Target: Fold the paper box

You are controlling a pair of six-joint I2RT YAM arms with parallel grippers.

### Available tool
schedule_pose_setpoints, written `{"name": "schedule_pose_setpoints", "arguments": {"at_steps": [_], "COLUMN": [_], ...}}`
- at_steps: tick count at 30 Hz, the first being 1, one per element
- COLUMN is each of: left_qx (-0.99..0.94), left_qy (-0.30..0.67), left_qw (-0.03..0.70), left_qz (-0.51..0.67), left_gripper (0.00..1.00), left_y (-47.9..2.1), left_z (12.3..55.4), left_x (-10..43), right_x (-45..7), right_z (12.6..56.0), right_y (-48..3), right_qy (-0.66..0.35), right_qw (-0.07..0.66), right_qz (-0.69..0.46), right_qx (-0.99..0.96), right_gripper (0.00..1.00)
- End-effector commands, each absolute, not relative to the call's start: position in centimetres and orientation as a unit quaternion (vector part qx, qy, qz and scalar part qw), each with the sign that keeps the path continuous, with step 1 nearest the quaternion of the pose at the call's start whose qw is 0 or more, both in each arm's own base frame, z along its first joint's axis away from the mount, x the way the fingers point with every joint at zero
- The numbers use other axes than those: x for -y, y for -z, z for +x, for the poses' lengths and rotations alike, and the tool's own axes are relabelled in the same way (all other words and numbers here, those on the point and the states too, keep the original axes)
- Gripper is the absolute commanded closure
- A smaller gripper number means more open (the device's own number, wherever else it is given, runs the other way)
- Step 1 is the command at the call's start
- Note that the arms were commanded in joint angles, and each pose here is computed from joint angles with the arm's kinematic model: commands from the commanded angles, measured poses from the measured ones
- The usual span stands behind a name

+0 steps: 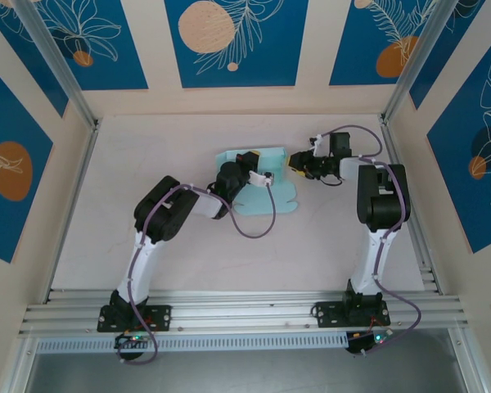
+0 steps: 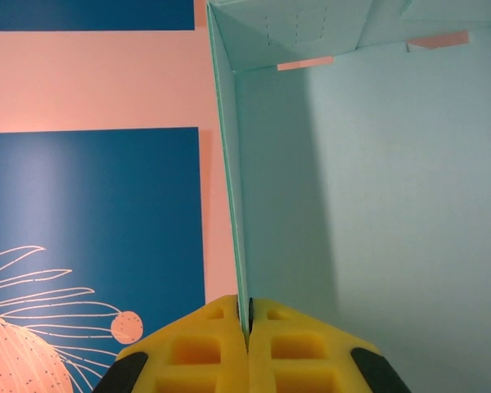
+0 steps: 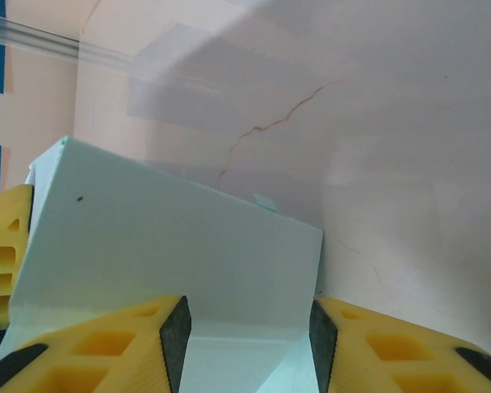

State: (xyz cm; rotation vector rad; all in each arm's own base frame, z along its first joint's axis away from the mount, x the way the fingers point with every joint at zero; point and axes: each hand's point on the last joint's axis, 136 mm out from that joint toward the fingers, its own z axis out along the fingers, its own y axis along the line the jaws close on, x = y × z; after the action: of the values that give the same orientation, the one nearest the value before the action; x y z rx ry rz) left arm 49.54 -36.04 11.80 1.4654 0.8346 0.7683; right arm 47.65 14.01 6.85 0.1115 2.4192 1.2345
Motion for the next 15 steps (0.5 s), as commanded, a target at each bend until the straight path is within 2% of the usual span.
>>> {"name": "schedule_pose_setpoints", "arguments": {"at_steps": [1,15], "left_qx": [-0.366,-0.365], "left_qy": [-0.311,-0.303], "left_qw": [0.55,0.544], "left_qz": [0.683,0.693], "left_gripper": [1.0,1.0], "left_y": [-6.7,-6.2], "left_z": [49.0,48.6], "left_x": [36.1,36.2], "right_x": [-15.8,-17.8], "right_z": [46.1,45.7], "right_y": [-8.0,-8.0], "right_qy": [-0.449,-0.425], "right_qw": [0.206,0.221], "right_qz": [0.0,-0.037], "right_qx": [-0.87,-0.877], "right_gripper": [0.53,0.49]}}
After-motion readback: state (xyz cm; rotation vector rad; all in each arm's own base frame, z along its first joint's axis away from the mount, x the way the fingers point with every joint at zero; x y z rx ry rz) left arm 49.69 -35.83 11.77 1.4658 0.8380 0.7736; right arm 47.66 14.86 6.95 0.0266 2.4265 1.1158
